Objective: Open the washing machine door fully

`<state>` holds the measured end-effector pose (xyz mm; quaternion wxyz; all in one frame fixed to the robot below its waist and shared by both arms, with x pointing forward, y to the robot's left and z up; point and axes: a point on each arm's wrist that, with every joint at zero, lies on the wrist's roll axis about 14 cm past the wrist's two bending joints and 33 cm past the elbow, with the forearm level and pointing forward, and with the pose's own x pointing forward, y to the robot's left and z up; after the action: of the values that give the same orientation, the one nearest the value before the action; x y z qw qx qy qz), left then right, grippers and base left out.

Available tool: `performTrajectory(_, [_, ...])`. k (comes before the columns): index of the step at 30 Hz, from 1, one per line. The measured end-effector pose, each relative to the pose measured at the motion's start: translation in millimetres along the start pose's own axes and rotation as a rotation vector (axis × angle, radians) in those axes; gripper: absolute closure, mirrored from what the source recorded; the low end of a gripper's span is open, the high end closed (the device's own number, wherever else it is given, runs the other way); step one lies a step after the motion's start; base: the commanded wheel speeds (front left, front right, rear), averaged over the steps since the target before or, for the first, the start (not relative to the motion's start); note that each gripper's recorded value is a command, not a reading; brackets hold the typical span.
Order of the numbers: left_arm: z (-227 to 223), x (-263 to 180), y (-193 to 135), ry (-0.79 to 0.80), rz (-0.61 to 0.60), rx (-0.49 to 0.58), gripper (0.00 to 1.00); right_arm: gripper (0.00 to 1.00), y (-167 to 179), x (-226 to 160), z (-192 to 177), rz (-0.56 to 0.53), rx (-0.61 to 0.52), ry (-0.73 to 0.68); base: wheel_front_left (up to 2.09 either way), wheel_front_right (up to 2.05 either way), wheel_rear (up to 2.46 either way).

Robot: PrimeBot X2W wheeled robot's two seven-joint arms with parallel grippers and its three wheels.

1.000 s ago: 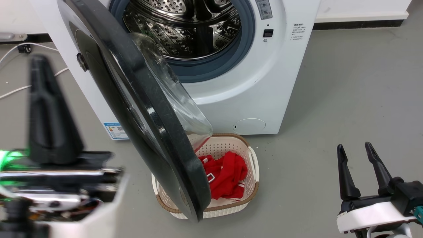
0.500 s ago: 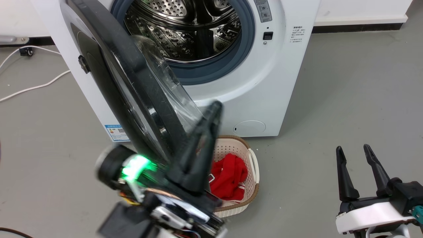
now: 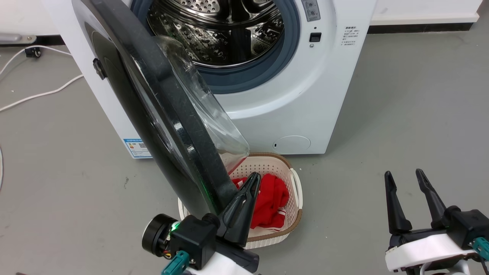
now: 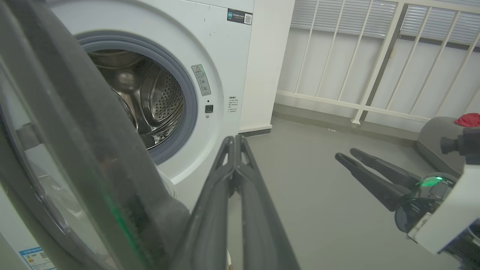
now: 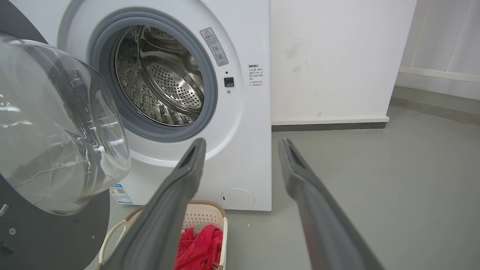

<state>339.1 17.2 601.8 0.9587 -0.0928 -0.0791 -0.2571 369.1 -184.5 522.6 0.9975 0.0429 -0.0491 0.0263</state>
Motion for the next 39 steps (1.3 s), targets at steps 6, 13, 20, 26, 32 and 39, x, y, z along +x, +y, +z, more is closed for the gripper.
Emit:
performTrajectory(6, [-19,6,13,0.045,0.04,0.002,1.0,0.0,2,1,-6,0.005,0.009,0.018,0.0,0.0,0.0])
performTrajectory(13, [-29,18,19,0.052,0.06,-0.008,1.0,0.0,-3,2,-9,-0.011,0.015,0.027,0.0,0.0,0.0])
performTrajectory(20, [-30,19,22,0.053,0.084,-0.009,1.0,0.0,-5,1,-13,-0.018,0.023,0.036,0.0,0.0,0.0])
performTrajectory(26, [-29,3,35,0.063,0.161,-0.012,1.0,0.0,2,4,-15,0.002,0.029,0.042,0.0,0.0,0.0])
performTrajectory(32, [-29,-23,53,0.084,0.267,-0.009,1.0,0.0,17,13,-18,0.049,0.039,0.053,0.0,0.0,0.0])
performTrajectory(39, [-30,-60,80,0.109,0.432,0.003,1.0,0.0,42,25,-21,0.125,0.037,0.06,0.0,0.0,0.0])
